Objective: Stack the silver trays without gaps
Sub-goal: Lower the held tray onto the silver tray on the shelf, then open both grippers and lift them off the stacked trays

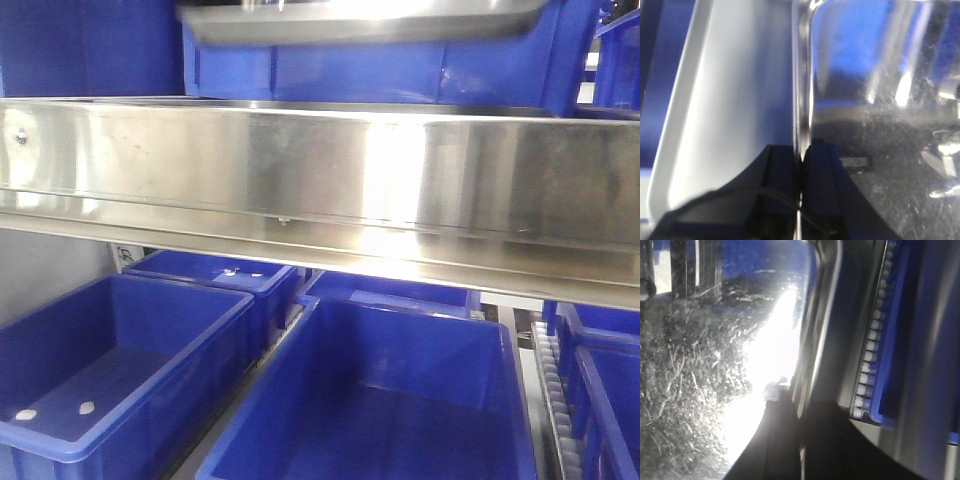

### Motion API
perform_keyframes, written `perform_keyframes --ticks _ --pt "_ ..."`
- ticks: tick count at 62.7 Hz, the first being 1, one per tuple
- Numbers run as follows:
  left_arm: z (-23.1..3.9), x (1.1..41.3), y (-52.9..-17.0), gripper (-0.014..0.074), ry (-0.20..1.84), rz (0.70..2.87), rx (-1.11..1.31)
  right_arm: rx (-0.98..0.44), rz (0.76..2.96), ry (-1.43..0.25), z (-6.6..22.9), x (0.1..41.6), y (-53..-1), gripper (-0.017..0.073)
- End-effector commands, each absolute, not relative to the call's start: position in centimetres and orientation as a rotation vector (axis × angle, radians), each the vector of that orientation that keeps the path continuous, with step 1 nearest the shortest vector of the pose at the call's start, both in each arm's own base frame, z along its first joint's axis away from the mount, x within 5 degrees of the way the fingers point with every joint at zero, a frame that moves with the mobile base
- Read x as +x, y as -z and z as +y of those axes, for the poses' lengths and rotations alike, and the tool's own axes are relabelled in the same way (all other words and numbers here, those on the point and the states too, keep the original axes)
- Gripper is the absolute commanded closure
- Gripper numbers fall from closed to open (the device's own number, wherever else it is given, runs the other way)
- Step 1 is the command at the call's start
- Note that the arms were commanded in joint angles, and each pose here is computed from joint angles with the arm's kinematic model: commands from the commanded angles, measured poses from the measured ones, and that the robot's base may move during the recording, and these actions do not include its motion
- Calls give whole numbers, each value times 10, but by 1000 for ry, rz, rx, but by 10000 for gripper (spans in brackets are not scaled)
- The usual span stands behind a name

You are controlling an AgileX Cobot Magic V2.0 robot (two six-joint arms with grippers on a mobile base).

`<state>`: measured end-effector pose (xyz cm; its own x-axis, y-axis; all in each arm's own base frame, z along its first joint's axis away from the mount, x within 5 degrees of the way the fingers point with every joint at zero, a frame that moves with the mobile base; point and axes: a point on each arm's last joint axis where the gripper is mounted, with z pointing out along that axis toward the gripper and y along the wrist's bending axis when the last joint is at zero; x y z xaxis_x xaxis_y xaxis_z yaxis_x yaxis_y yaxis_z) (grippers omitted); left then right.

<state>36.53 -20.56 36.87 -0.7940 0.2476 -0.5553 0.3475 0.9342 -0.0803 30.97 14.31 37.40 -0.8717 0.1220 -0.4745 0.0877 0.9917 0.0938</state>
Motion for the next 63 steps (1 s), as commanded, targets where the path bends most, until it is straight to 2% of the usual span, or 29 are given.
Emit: perform_keyframes --ticks 1,15,22,27,36,42,47,55,60,63 --pt "-203 365 -397 642 271 2376 418 103 2567 -127 145 313 -386 504" --pt "-208 376 -376 634 234 2428 430 96 2612 -91 151 326 -367 501" --pt "-208 376 -376 566 223 2425 432 91 2597 -87 151 327 -368 454" --pt "-206 378 -376 458 218 2420 426 90 2590 -91 151 328 -368 358" --pt "-201 380 -376 222 212 2424 411 88 2584 -93 151 328 -368 78" --pt "-198 381 -376 111 209 2433 404 88 2586 -83 151 328 -368 -73" --pt "-196 380 -377 65 200 2446 401 87 2584 -70 149 327 -369 -69" --pt "-194 374 -395 67 196 2439 414 89 2557 -89 146 321 -380 -59" --pt "-191 363 -414 68 200 2404 440 83 2516 -118 143 311 -394 -13" --pt "-188 353 -430 76 207 2364 458 76 2491 -132 140 304 -404 48"
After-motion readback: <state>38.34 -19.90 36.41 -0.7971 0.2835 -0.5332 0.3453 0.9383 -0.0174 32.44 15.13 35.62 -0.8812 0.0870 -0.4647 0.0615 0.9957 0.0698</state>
